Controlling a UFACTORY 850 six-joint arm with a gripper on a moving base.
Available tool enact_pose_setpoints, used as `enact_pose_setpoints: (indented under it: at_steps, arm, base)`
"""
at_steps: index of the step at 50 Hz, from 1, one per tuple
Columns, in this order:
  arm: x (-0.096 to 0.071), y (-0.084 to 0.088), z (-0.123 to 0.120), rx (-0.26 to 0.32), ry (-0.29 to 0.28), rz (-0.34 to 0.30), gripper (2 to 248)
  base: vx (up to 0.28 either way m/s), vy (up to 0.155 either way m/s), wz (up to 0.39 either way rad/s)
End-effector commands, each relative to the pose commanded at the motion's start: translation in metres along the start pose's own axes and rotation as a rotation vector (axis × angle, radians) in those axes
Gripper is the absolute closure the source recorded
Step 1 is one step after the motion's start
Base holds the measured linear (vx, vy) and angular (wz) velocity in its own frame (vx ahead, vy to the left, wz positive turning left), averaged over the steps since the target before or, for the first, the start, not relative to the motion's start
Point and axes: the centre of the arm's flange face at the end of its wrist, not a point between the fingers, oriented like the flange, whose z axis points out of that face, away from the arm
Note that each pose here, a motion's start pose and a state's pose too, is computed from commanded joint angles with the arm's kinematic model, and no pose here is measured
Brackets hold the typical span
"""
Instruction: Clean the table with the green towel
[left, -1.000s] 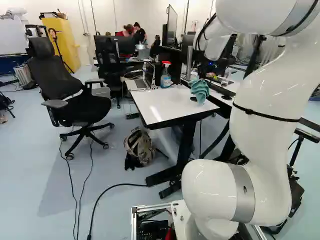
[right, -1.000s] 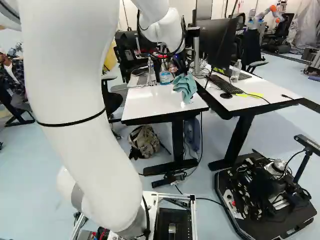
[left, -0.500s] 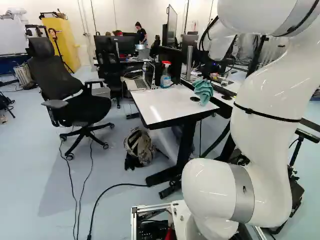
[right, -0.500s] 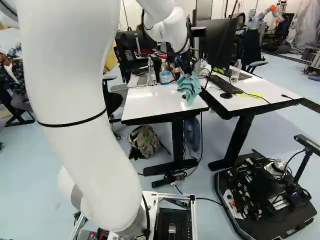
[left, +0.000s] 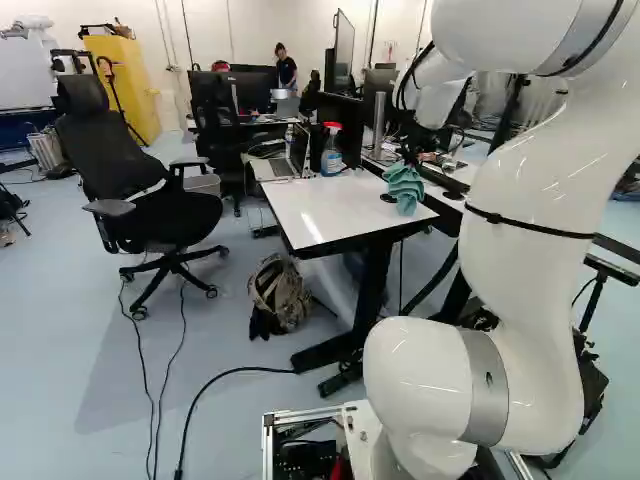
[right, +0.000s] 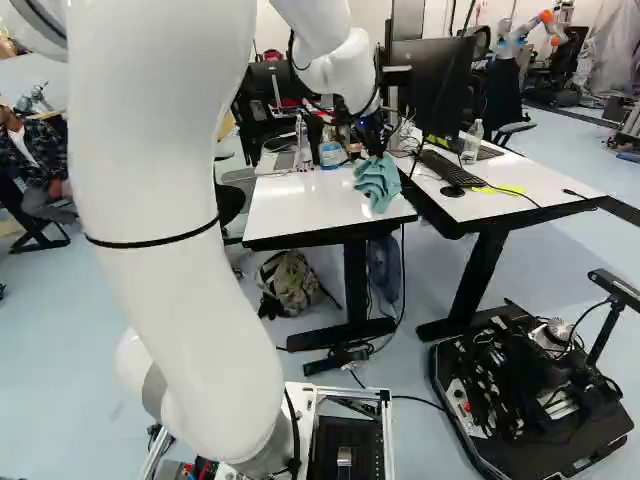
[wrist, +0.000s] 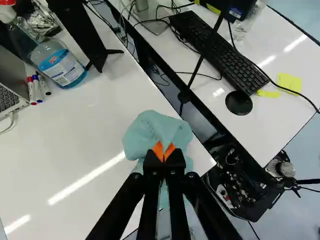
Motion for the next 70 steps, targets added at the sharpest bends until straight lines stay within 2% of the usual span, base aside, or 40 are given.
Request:
enact_pose_setpoints:
  at_steps: [22,70]
  arm:
    - [-0.004,-0.003,0.033,0.003,-0.044,-0.004,228]
    - [-0.027,-0.003,0.095,0.002,-0.144,-0.004,228]
  base:
    - [0.000,0.000,0.000]
    - [0.000,0.000,0.000]
